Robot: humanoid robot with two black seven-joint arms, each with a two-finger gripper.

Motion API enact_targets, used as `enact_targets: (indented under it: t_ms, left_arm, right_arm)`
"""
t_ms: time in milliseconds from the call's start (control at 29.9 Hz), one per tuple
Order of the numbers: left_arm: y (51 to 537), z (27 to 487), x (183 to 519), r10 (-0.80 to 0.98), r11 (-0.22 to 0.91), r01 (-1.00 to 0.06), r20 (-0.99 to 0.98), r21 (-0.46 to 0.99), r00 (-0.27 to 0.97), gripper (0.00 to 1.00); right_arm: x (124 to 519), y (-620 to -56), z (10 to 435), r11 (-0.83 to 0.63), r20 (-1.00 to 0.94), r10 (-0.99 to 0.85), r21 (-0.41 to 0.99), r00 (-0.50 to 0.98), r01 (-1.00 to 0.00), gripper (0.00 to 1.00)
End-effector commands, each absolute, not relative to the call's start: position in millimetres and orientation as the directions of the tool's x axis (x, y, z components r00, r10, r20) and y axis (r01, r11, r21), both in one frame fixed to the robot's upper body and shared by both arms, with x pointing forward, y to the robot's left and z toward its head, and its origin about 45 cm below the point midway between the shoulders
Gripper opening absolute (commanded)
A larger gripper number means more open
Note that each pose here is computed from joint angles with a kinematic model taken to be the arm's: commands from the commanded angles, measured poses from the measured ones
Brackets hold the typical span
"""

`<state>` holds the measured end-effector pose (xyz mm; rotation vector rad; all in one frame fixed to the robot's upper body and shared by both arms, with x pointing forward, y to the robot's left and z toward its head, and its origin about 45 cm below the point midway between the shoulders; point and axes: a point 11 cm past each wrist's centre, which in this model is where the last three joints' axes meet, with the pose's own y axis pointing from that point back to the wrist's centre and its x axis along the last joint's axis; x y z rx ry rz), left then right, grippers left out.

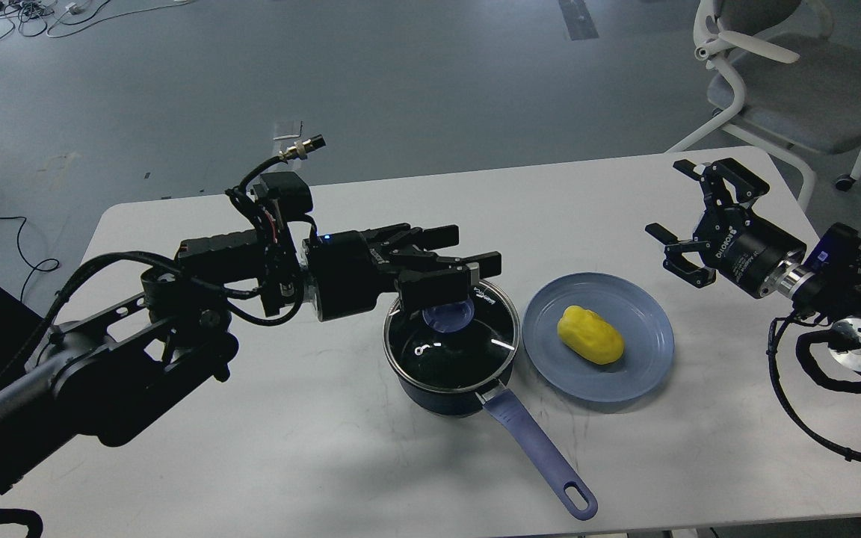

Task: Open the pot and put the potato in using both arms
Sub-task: 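Move the left gripper over the pot and grasp the lid's blue knob, then lift the glass lid off the pot with the left gripper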

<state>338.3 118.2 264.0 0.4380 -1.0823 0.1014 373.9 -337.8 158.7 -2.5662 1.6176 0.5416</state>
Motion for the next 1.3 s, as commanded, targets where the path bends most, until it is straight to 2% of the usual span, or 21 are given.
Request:
enact_targets:
  t_ms: [0, 267, 769, 1270]
  left_arm:
    - [115, 247, 347, -0.234, 0.873, -0.322, 0.895, 0.366, 0.381, 0.98]
    - [130, 218, 362, -0.333, 0.805, -0.379, 0.877, 0.456, 0.347, 0.98]
    - [113, 202, 341, -0.343, 0.829, -0.311, 0.861, 0.466, 0.375, 0.98]
    - [126, 186, 341, -0.347, 0.805, -0.328, 0.841, 0.494, 0.414, 0.98]
  right_arm:
    - [373, -338, 158, -0.447, -0.326, -0.863, 0.135, 0.387, -0.884, 1.00]
    - [372, -339, 157, -0.446, -0.325, -0.864, 0.139, 0.385, -0.884, 1.00]
    - [369, -341, 153, -0.440, -0.327, -0.867, 0.149, 0.375, -0.886, 1.00]
    - [368, -341, 152, -0.441, -0.328, -0.867, 0.151, 0.376, -0.885, 1.00]
